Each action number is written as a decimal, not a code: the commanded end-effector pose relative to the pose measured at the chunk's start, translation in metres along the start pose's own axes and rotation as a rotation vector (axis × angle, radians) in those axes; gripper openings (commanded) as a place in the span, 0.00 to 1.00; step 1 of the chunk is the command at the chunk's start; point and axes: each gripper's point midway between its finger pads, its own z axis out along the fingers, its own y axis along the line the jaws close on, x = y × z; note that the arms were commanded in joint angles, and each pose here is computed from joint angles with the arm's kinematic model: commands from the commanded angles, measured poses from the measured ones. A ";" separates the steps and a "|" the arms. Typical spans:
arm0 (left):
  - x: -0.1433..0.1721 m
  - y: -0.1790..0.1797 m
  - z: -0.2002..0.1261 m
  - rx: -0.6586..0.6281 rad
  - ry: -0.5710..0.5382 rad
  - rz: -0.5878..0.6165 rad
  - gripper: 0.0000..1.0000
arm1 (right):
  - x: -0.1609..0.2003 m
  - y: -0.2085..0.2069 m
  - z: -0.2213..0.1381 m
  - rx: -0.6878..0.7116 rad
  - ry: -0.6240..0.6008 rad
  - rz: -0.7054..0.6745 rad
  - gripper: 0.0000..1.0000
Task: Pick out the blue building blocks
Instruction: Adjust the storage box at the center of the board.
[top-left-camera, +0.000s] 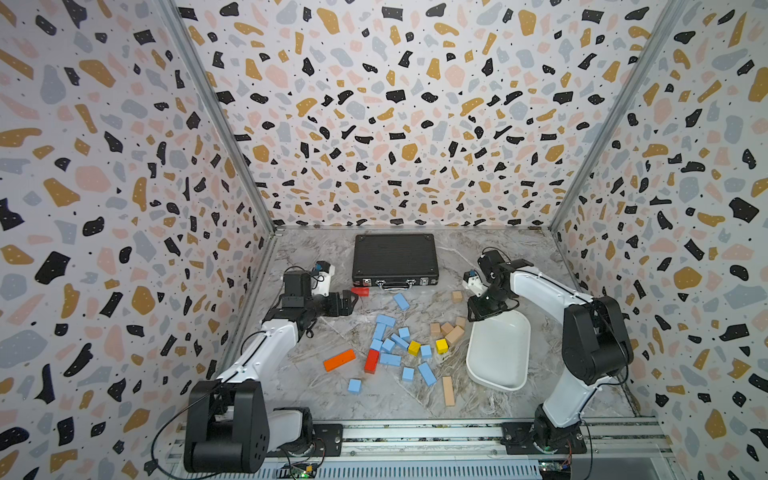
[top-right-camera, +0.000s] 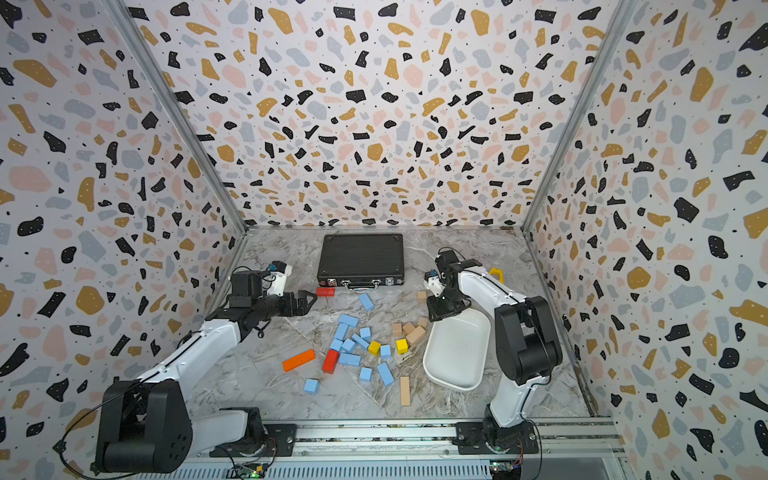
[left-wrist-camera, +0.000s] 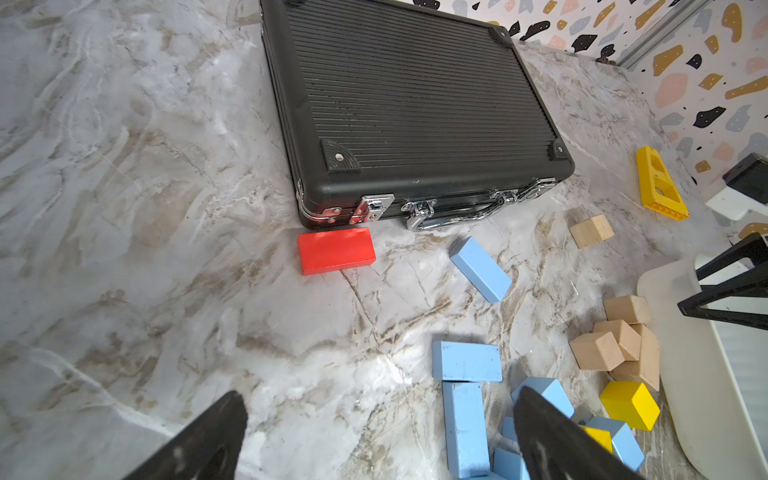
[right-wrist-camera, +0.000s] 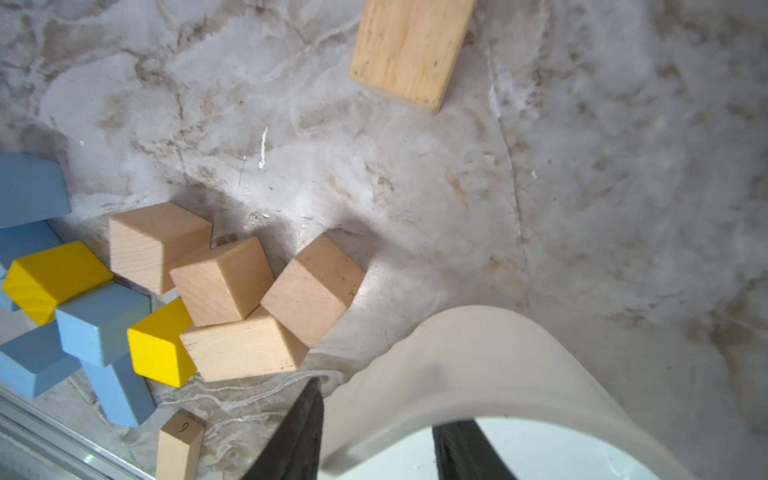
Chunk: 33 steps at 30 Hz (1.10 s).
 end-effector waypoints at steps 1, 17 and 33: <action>-0.003 -0.004 -0.001 0.021 -0.019 0.026 1.00 | -0.006 -0.001 -0.005 0.013 0.001 -0.073 0.45; -0.002 -0.004 -0.002 0.020 -0.020 0.032 1.00 | -0.039 0.006 0.001 -0.041 -0.095 -0.067 0.37; -0.004 -0.004 -0.002 0.018 -0.021 0.052 1.00 | -0.062 -0.008 -0.062 0.128 -0.212 0.094 0.50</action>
